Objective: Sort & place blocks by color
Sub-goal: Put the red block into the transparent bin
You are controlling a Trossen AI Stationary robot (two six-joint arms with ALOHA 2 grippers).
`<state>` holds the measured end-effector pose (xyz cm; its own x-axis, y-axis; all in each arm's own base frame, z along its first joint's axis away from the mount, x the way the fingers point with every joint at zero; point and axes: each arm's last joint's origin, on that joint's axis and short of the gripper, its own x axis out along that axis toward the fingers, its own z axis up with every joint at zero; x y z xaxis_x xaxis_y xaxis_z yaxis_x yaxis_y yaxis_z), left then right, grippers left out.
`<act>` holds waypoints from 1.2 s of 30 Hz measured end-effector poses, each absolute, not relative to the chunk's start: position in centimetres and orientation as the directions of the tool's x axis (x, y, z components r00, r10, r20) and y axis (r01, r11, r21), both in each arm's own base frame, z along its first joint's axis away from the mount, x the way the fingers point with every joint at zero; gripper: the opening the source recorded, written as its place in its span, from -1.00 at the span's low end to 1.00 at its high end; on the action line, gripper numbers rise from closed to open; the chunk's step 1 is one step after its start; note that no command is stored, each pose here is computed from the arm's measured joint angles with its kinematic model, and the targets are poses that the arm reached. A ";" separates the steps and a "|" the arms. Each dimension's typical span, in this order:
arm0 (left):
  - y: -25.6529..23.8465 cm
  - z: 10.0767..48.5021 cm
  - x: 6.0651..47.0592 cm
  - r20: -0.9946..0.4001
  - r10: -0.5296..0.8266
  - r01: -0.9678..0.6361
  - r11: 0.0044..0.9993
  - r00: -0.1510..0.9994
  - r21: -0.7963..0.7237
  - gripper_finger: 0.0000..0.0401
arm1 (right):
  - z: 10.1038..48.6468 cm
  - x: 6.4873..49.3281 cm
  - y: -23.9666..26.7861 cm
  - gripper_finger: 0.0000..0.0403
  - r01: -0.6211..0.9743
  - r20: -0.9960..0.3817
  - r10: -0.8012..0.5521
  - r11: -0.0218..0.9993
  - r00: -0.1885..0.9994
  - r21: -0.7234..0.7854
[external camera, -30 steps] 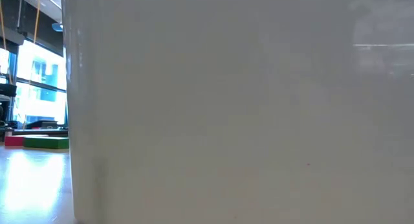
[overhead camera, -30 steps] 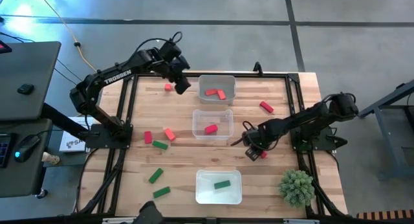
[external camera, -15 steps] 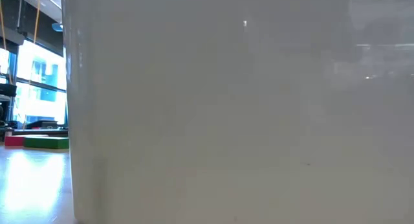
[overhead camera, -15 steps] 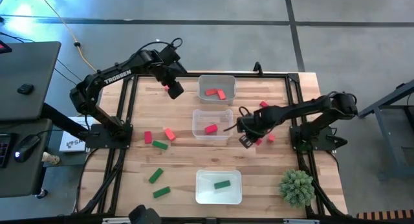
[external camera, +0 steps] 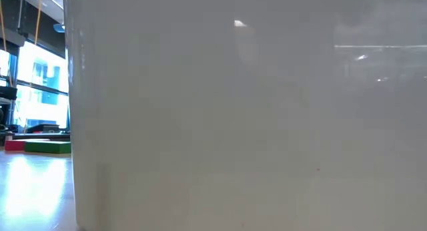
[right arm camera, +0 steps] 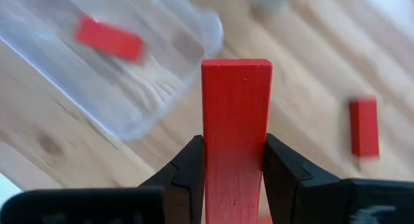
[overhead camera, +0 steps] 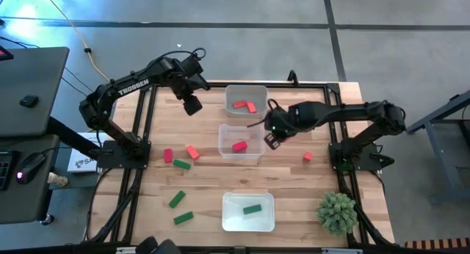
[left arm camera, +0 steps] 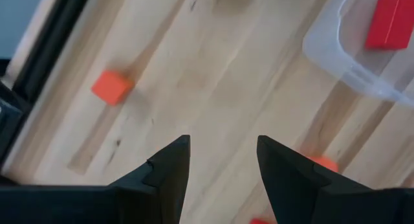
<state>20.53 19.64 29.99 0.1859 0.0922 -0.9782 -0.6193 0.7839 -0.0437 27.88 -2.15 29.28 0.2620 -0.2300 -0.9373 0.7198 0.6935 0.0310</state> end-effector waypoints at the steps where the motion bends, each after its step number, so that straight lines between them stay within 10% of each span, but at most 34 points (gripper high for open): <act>1: 19.5 30.0 20.4 -0.981 0.082 -0.620 0.783 0.176 -0.045 -0.15 | 29.7 28.2 -2.4 -0.54 0.710 -0.925 -0.239 0.703 0.294 0.045; 15: 15.8 27.8 17.9 -0.993 0.021 -0.701 0.710 0.119 -0.069 -0.15 | 31.7 32.9 -5.5 -0.54 0.386 -0.682 -0.196 0.912 0.705 0.136; 36: 8.3 30.5 19.5 -0.972 0.029 -0.566 0.817 0.232 -0.111 -0.15 | 22.5 36.9 -5.4 -0.54 0.198 -0.876 0.016 0.972 0.482 0.127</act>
